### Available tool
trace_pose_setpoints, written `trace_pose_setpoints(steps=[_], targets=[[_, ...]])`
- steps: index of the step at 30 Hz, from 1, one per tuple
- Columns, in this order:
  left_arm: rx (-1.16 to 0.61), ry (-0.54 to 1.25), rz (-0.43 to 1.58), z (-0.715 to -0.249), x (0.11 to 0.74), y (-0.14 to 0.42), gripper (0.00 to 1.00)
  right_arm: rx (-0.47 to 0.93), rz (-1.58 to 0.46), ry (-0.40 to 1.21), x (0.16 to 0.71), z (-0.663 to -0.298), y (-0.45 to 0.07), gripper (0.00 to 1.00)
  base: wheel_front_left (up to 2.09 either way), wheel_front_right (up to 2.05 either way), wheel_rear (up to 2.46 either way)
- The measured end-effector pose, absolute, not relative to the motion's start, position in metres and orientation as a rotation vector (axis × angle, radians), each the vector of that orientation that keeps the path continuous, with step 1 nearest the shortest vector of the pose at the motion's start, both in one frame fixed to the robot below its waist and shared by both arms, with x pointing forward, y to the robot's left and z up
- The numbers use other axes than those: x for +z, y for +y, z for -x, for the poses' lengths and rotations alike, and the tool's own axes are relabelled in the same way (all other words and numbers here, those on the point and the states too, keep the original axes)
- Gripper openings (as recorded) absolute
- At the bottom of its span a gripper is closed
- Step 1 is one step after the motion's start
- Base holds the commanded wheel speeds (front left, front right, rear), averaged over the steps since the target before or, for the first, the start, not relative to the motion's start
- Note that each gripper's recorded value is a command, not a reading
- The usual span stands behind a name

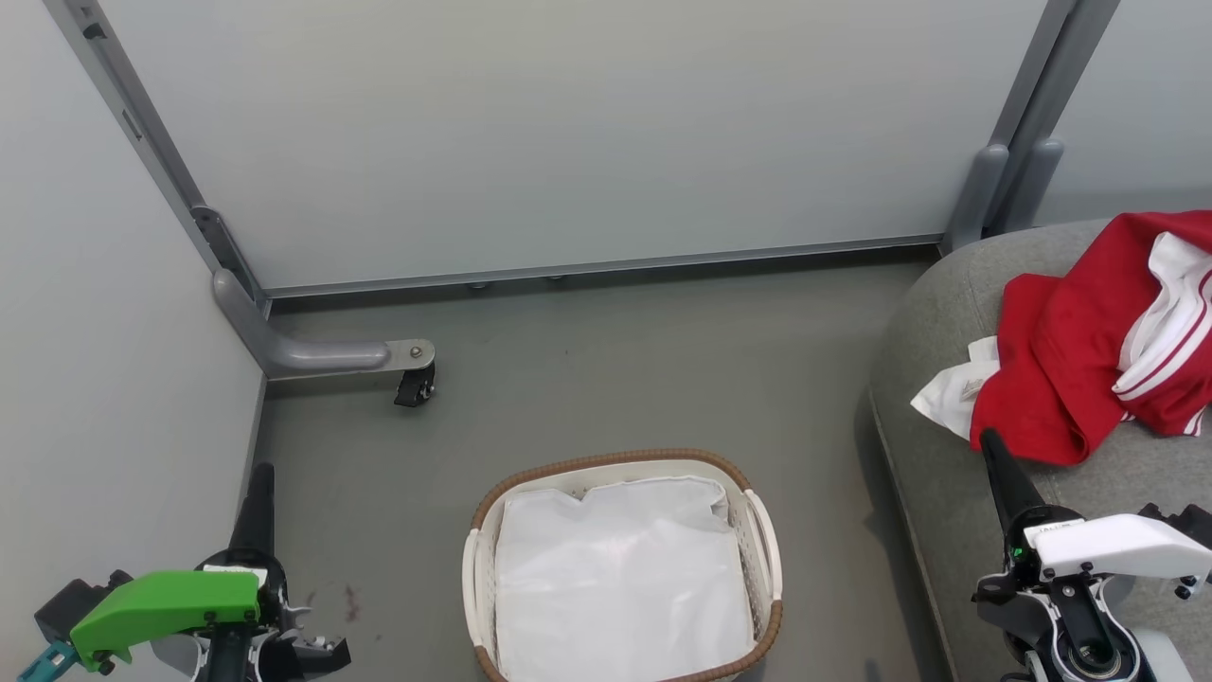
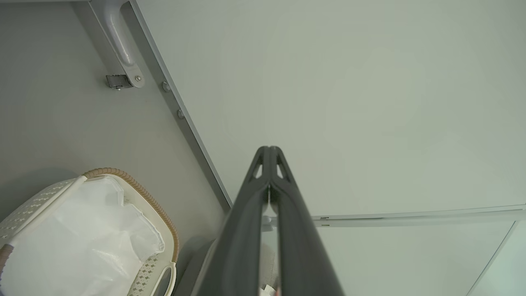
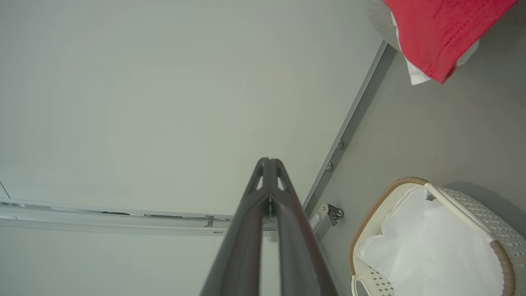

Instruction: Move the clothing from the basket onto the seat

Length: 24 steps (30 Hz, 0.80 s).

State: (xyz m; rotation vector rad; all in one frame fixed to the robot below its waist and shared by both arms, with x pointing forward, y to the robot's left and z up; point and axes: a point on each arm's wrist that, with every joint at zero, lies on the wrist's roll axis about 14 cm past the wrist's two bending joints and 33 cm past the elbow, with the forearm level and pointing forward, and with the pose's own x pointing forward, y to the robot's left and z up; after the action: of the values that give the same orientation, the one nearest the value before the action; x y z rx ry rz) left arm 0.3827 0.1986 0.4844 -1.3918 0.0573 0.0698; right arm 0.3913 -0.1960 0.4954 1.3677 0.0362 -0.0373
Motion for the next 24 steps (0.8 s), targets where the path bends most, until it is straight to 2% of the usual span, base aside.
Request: trace_pose_setpoints(steps=[24], targets=[[0.015, 0.019, 1.560, -0.386, 0.501, 0.199, 0.00, -0.002, -1.560, 0.004, 0.507, -0.390, -0.198, 0.00, 0.00, 0.00, 0.00]])
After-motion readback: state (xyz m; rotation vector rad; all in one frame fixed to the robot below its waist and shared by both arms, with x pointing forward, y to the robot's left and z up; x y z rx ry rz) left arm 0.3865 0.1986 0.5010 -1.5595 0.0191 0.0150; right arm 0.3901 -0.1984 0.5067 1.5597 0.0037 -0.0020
